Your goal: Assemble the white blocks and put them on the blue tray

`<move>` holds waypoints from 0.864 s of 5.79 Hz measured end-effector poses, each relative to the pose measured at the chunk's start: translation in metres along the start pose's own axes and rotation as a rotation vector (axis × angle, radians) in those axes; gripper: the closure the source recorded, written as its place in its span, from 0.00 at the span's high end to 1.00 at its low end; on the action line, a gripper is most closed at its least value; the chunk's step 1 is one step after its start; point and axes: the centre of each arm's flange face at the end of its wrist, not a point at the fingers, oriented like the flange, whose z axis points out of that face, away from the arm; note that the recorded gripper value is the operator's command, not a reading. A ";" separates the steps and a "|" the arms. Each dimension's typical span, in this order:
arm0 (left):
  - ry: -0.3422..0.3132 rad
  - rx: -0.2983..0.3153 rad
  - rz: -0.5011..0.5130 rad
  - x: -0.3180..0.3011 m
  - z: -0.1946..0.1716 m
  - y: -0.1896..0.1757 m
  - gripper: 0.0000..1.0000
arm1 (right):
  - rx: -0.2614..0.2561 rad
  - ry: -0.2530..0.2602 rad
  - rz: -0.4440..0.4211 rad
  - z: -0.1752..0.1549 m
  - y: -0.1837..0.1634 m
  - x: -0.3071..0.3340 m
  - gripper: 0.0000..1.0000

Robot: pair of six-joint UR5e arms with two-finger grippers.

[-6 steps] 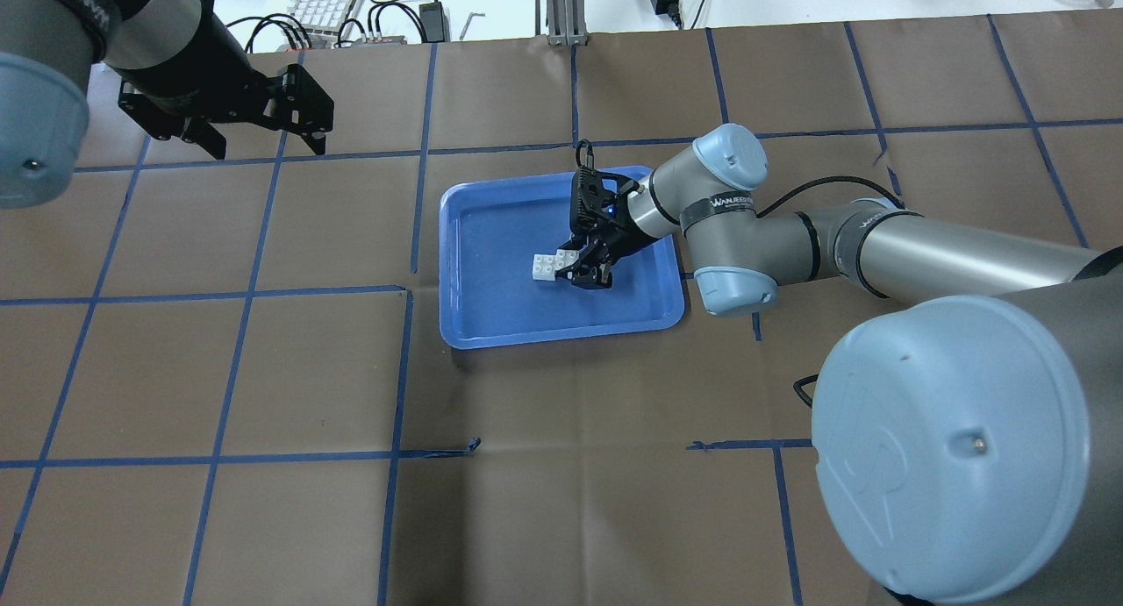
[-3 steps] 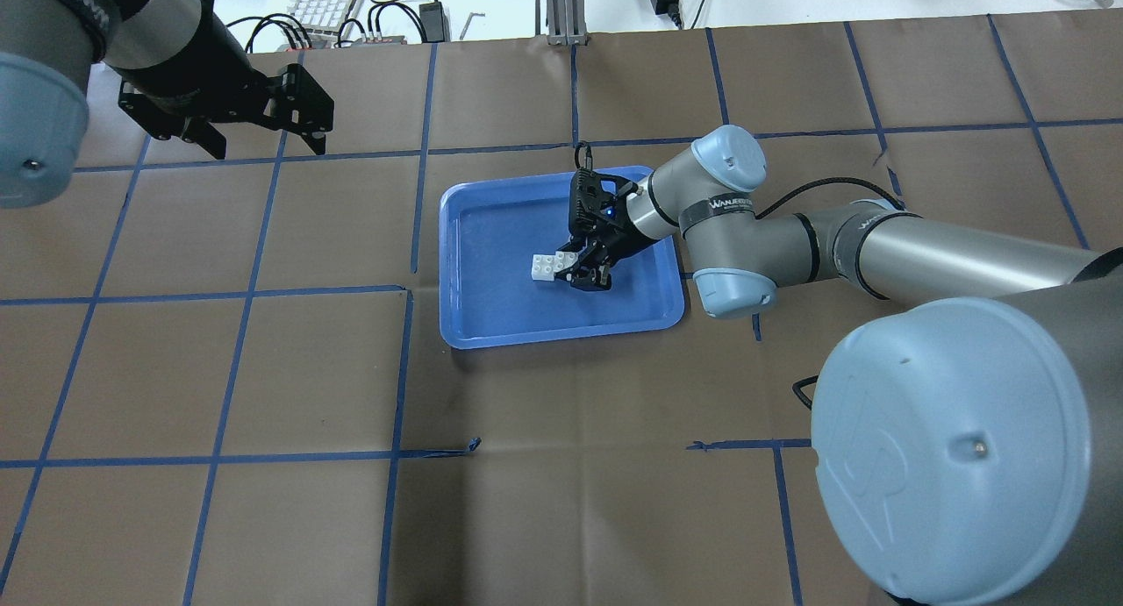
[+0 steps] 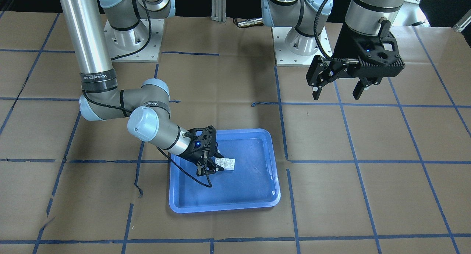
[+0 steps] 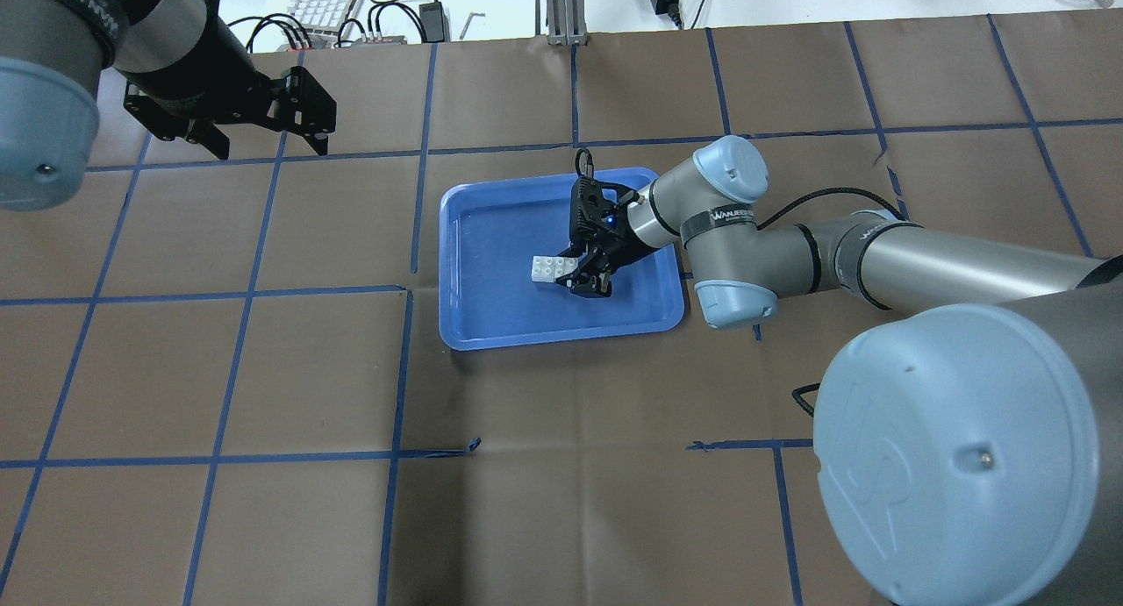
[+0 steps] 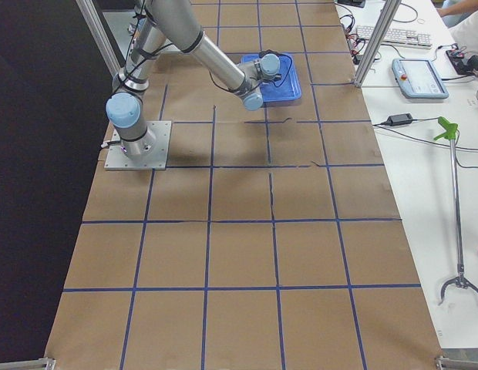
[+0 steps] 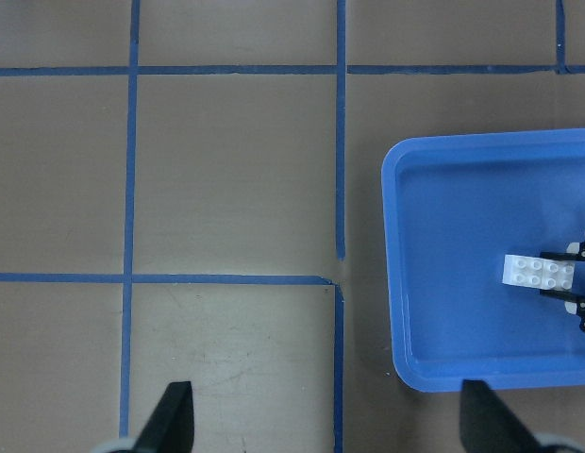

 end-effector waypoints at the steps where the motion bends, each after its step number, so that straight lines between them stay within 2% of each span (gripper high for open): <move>1: -0.001 0.000 0.000 0.000 0.000 0.000 0.99 | 0.001 0.001 -0.001 0.000 0.000 0.000 0.37; 3: -0.002 0.000 0.000 0.000 -0.001 0.001 0.99 | 0.004 0.001 -0.002 0.001 0.000 0.000 0.48; 5: -0.002 0.001 0.000 0.000 -0.001 0.001 0.99 | 0.007 -0.002 -0.001 0.002 0.000 -0.001 0.54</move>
